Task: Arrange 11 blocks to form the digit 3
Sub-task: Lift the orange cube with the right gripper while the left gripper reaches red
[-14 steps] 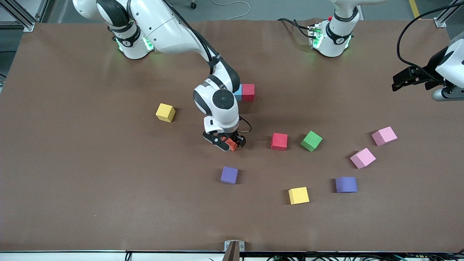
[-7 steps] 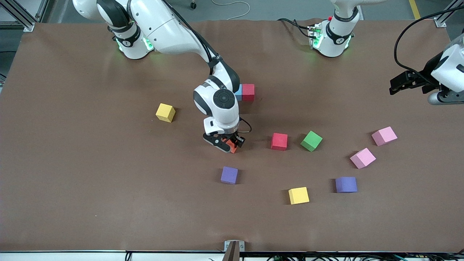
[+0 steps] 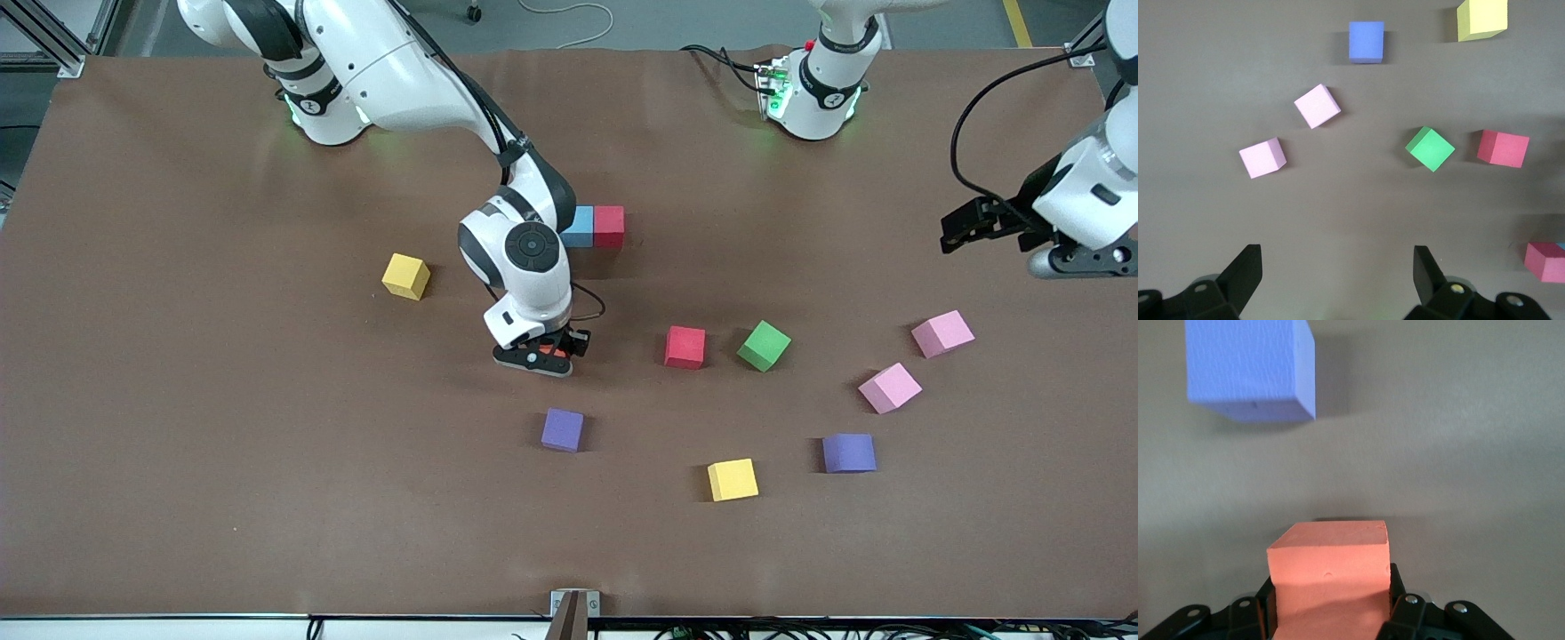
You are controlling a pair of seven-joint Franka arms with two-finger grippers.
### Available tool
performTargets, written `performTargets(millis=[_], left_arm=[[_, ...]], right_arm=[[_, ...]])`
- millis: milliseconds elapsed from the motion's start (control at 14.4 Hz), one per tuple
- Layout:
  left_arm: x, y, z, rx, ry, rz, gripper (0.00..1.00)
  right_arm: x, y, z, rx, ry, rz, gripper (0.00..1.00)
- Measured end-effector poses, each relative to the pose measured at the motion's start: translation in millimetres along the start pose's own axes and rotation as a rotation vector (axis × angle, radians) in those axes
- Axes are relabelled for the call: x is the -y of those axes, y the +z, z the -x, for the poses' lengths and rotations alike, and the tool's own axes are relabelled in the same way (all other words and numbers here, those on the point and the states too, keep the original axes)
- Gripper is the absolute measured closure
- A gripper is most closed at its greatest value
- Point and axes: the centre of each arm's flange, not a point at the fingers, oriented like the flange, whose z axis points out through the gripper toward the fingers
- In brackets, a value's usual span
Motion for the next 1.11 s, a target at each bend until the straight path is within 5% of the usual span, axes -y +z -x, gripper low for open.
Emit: performTargets(millis=[627,906,1115], left_arm=[[-103,123,-61,0.037,-0.059,0.052,0.00],[-171,179,-63,0.076,-0.084,0.061,0.00],[-208,215,-60,0.043,-0.081,0.083,0.00]], right_arm=[[-32,7,36,0.017,-0.096,-0.009,0.38],[-34,10,39,0.023,-0.100,-0.003,0.38],[-34,10,41,0.023,-0.103,-0.004,0.38]])
